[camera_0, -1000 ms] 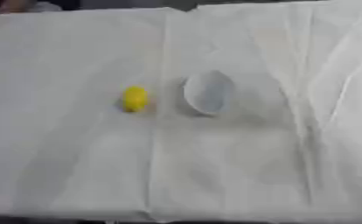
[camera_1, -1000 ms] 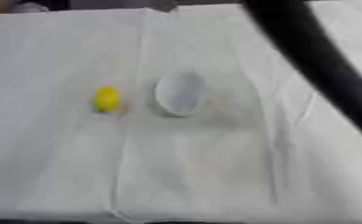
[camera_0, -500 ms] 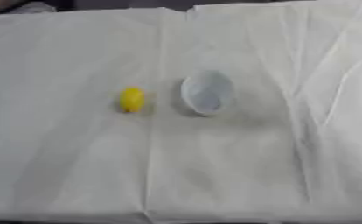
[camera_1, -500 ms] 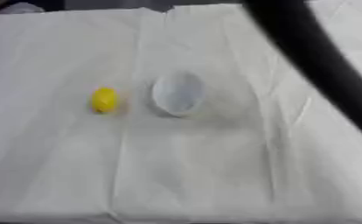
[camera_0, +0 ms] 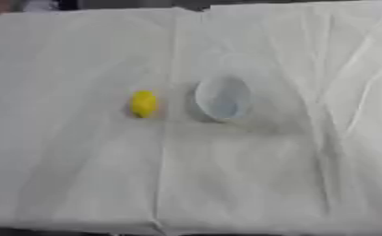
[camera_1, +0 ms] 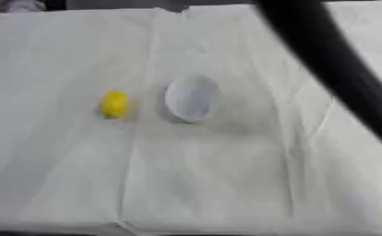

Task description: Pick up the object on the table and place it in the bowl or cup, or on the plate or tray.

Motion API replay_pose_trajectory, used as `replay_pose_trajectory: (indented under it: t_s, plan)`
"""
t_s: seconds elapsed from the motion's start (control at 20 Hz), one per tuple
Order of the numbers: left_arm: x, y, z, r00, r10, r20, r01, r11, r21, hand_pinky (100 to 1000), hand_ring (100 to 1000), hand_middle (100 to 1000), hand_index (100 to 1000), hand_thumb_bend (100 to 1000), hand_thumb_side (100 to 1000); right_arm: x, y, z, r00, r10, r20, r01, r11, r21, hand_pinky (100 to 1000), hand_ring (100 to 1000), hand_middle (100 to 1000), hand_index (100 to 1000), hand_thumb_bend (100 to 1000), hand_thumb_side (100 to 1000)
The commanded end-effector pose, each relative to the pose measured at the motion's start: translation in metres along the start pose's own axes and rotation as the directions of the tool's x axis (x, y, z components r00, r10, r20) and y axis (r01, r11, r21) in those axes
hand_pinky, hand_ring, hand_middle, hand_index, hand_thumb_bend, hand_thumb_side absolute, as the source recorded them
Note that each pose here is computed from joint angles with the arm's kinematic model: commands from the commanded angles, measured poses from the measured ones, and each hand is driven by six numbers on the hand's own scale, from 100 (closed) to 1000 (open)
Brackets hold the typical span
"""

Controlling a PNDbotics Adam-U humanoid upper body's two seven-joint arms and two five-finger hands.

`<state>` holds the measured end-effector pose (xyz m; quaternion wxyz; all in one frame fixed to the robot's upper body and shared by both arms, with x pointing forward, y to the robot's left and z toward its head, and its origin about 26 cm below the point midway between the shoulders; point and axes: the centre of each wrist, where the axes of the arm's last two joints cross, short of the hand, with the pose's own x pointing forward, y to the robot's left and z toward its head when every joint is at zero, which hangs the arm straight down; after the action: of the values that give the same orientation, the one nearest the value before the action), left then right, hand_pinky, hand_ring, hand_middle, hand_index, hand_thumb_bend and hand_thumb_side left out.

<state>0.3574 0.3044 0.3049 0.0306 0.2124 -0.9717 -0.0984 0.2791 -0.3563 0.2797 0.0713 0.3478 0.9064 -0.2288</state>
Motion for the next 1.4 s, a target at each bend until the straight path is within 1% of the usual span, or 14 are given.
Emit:
replay_pose_trajectory:
  t_s: [0.05,0.1,0.15,0.3,0.4,0.45,0.5,0.6,0.65,0.75,0.85,0.9,0.95,1.4]
  plan:
    - [0.003,0.008,-0.011,0.999,-0.027,0.037,0.027,1.000,-0.002,782,855,891,918,637,689,-0.001,-0.004,-0.006,0.997,-0.023,0.078,0.028,0.997,-0.071,681,774,797,793,100,1000]
    - [0.002,0.009,-0.010,0.999,-0.035,0.034,0.036,0.999,-0.017,782,854,890,917,665,646,-0.001,-0.004,-0.006,0.997,-0.023,0.077,0.028,0.997,-0.068,680,774,797,793,100,1000]
    - [0.000,0.014,-0.008,0.997,-0.068,0.030,0.070,0.995,-0.072,777,849,884,912,697,614,0.000,-0.004,-0.005,0.997,-0.023,0.076,0.028,0.998,-0.061,679,774,797,793,100,1000]
    - [-0.012,0.028,-0.003,0.985,-0.170,0.017,0.169,0.950,-0.264,751,833,876,907,715,612,0.000,-0.003,-0.003,0.997,-0.024,0.077,0.027,0.999,-0.040,677,774,799,794,100,1000]
    - [-0.018,0.037,0.002,0.977,-0.213,0.013,0.203,0.909,-0.364,744,829,874,907,720,612,0.000,-0.003,-0.003,0.997,-0.025,0.077,0.028,0.999,-0.034,677,774,800,795,100,1000]
    - [-0.021,0.041,0.004,0.972,-0.233,0.013,0.217,0.883,-0.417,722,806,828,870,717,592,0.001,-0.003,-0.003,0.997,-0.026,0.076,0.028,0.999,-0.031,675,774,801,795,100,1000]
    - [-0.024,0.046,0.006,0.967,-0.254,0.013,0.232,0.859,-0.457,696,783,796,845,681,572,0.001,-0.002,-0.002,0.997,-0.026,0.076,0.028,0.999,-0.029,675,774,801,796,100,1000]
    - [-0.029,0.054,0.007,0.950,-0.313,0.017,0.274,0.804,-0.527,651,764,787,842,695,548,0.001,-0.002,-0.002,0.997,-0.027,0.078,0.029,0.999,-0.026,675,774,800,796,100,1000]
    - [-0.031,0.058,0.010,0.938,-0.346,0.021,0.295,0.763,-0.576,627,759,784,840,712,542,0.001,-0.002,-0.003,0.996,-0.027,0.080,0.029,0.999,-0.024,674,774,800,795,100,1000]
    - [-0.036,0.060,0.015,0.920,-0.390,0.030,0.314,0.689,-0.653,628,758,785,840,725,561,0.001,-0.001,-0.003,0.996,-0.029,0.083,0.031,0.999,-0.022,673,774,801,796,100,1000]
    - [-0.041,0.059,0.022,0.911,-0.410,0.035,0.309,0.626,-0.716,624,755,775,828,750,590,0.001,-0.001,-0.003,0.996,-0.030,0.084,0.032,0.999,-0.020,672,774,801,796,100,1000]
    - [-0.044,0.058,0.025,0.910,-0.413,0.033,0.302,0.605,-0.737,624,755,775,828,750,590,0.001,0.000,-0.003,0.996,-0.031,0.083,0.033,0.999,-0.018,672,774,801,796,100,1000]
    - [-0.047,0.056,0.029,0.911,-0.412,0.026,0.288,0.588,-0.756,608,747,763,815,780,586,0.001,0.000,-0.003,0.996,-0.031,0.083,0.033,0.999,-0.018,672,774,802,797,100,1000]
    - [-0.066,0.025,0.049,0.927,-0.375,-0.015,0.182,0.484,-0.856,592,741,763,811,850,573,0.002,0.001,-0.002,0.996,-0.034,0.077,0.035,0.999,-0.011,669,773,804,797,100,1000]
